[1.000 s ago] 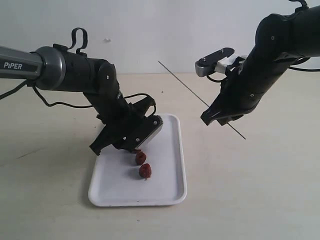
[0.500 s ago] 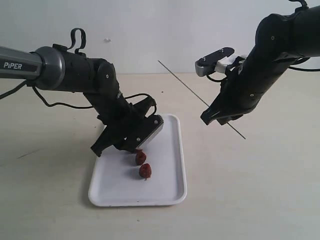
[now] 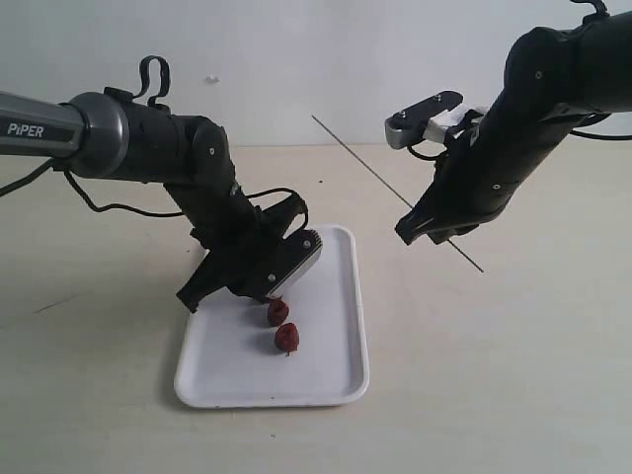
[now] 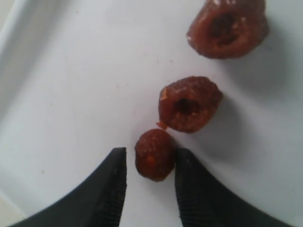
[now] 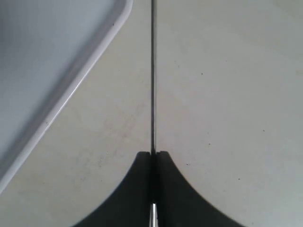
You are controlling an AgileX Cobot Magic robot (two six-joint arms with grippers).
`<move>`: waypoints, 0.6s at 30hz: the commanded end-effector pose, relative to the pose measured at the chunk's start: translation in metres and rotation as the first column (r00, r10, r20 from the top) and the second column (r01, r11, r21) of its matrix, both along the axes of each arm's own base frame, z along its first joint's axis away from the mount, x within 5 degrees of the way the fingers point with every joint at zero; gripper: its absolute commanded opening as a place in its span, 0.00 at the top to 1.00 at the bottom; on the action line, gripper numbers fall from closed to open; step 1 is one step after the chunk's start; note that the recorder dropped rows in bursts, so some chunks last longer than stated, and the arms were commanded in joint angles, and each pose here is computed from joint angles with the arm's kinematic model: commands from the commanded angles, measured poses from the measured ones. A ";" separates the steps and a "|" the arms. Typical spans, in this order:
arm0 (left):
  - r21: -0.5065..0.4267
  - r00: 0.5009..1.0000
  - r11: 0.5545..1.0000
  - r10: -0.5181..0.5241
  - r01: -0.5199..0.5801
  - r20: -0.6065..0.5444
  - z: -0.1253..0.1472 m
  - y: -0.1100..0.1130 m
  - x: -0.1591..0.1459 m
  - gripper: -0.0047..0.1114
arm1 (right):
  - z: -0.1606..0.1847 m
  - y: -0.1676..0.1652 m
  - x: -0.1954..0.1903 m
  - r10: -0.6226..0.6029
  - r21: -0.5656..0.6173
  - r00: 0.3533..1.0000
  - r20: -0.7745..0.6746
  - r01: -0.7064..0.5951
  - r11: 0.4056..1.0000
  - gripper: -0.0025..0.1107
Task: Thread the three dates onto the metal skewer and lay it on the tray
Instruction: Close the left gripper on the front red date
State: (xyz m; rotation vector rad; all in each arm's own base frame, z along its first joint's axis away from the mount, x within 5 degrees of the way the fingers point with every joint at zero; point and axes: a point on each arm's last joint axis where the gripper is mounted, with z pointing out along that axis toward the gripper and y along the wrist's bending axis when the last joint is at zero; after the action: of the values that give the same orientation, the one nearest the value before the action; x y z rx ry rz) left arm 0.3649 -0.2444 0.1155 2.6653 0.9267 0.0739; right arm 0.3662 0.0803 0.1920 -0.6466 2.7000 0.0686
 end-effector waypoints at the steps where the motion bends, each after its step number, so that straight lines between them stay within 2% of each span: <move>1: 0.015 0.999 1.000 -0.001 0.002 -0.043 -0.006 0.000 -0.003 0.65 | 0.003 -0.001 0.003 -0.002 0.005 1.000 0.023 0.002 1.000 0.98; 10: 0.007 0.999 1.000 0.005 -0.004 -0.050 -0.006 0.000 -0.004 0.65 | 0.003 -0.001 0.003 -0.003 0.007 1.000 0.023 0.003 1.000 0.98; 13: 0.001 0.998 1.000 0.016 -0.016 -0.055 -0.006 -0.001 -0.004 0.69 | 0.003 -0.001 0.003 -0.003 0.007 1.000 0.023 0.003 1.000 0.98; 18: -0.002 0.998 0.999 0.034 -0.034 -0.058 -0.005 -0.001 -0.004 0.69 | 0.003 -0.001 0.003 -0.005 0.009 1.000 0.024 0.004 1.000 0.98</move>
State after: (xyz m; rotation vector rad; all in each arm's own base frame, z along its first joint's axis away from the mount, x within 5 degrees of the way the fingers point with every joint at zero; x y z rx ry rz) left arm 0.3635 -0.2446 0.1154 2.6587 0.9563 0.0477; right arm 0.3667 0.0806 0.1922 -0.6412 2.6952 0.0721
